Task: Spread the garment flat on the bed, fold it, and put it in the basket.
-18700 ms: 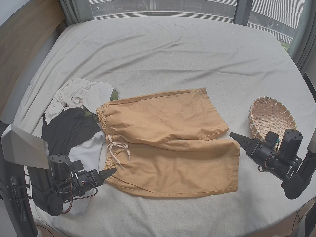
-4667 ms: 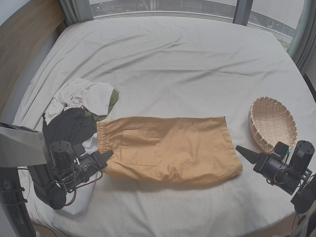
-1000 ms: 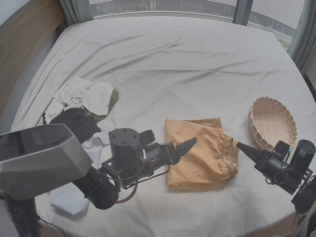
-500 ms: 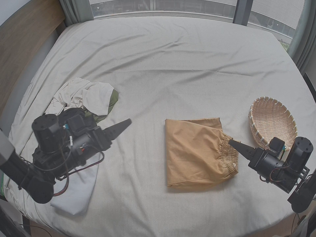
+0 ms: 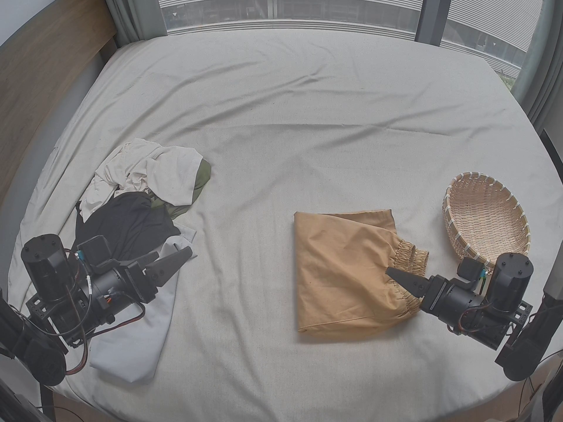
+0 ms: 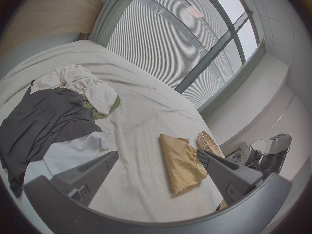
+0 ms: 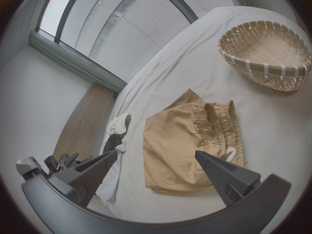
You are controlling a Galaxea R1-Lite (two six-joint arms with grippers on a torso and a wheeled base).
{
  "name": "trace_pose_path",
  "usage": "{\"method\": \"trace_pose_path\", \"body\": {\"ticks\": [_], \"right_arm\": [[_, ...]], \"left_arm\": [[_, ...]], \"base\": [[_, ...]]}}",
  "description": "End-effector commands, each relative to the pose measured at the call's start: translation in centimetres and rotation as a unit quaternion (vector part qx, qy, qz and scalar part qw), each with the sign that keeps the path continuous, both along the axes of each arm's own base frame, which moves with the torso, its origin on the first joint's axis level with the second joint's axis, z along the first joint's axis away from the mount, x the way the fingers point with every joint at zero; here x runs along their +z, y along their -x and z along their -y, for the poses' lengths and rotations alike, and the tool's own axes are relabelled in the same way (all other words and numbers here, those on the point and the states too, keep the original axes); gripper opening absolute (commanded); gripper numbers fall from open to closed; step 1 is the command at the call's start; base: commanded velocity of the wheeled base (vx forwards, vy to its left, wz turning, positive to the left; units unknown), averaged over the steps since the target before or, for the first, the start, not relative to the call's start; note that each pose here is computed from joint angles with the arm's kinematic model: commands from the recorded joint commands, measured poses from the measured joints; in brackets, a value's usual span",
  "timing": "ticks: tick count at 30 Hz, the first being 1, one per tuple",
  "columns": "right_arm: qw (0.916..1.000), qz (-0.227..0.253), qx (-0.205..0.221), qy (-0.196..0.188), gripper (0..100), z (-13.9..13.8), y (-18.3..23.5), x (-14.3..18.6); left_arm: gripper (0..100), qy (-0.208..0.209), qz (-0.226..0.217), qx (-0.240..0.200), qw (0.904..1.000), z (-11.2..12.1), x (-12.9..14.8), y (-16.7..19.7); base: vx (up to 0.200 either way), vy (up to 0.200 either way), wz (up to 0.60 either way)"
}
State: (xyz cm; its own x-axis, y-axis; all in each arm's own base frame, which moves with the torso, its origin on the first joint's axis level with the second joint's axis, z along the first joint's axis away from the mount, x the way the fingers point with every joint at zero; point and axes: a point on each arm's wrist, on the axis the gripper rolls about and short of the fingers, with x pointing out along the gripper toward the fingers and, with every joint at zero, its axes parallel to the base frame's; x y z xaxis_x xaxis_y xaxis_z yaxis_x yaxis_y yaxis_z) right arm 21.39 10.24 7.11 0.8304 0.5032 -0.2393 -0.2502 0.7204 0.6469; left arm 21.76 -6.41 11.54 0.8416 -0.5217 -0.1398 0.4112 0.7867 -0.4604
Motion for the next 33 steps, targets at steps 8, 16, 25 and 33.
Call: {"method": "trace_pose_path", "body": {"ticks": [8,16,25,33], "right_arm": [[0.9954,-0.078,-0.042,0.038,100,1.8,0.2,-3.2],[0.9884,-0.124,-0.068,0.055,100,2.9,0.0,-5.3],[0.9856,-0.140,-0.075,0.058,100,3.0,-0.9,-6.5],[0.9877,-0.130,-0.067,0.055,100,2.1,-2.4,-7.2]], "left_arm": [[100,-0.006,-0.011,0.002,0.9999,-0.1,-1.0,0.4],[100,-0.008,-0.019,0.003,0.9998,-0.2,-2.7,0.5],[100,-0.012,-0.023,0.004,0.9997,-0.1,-3.1,0.5],[100,-0.014,-0.030,0.004,0.9994,-0.2,-3.3,1.0]], "base": [[0.000,0.000,0.00],[0.000,0.000,0.00],[0.000,0.000,0.00],[0.000,0.000,0.00]]}}
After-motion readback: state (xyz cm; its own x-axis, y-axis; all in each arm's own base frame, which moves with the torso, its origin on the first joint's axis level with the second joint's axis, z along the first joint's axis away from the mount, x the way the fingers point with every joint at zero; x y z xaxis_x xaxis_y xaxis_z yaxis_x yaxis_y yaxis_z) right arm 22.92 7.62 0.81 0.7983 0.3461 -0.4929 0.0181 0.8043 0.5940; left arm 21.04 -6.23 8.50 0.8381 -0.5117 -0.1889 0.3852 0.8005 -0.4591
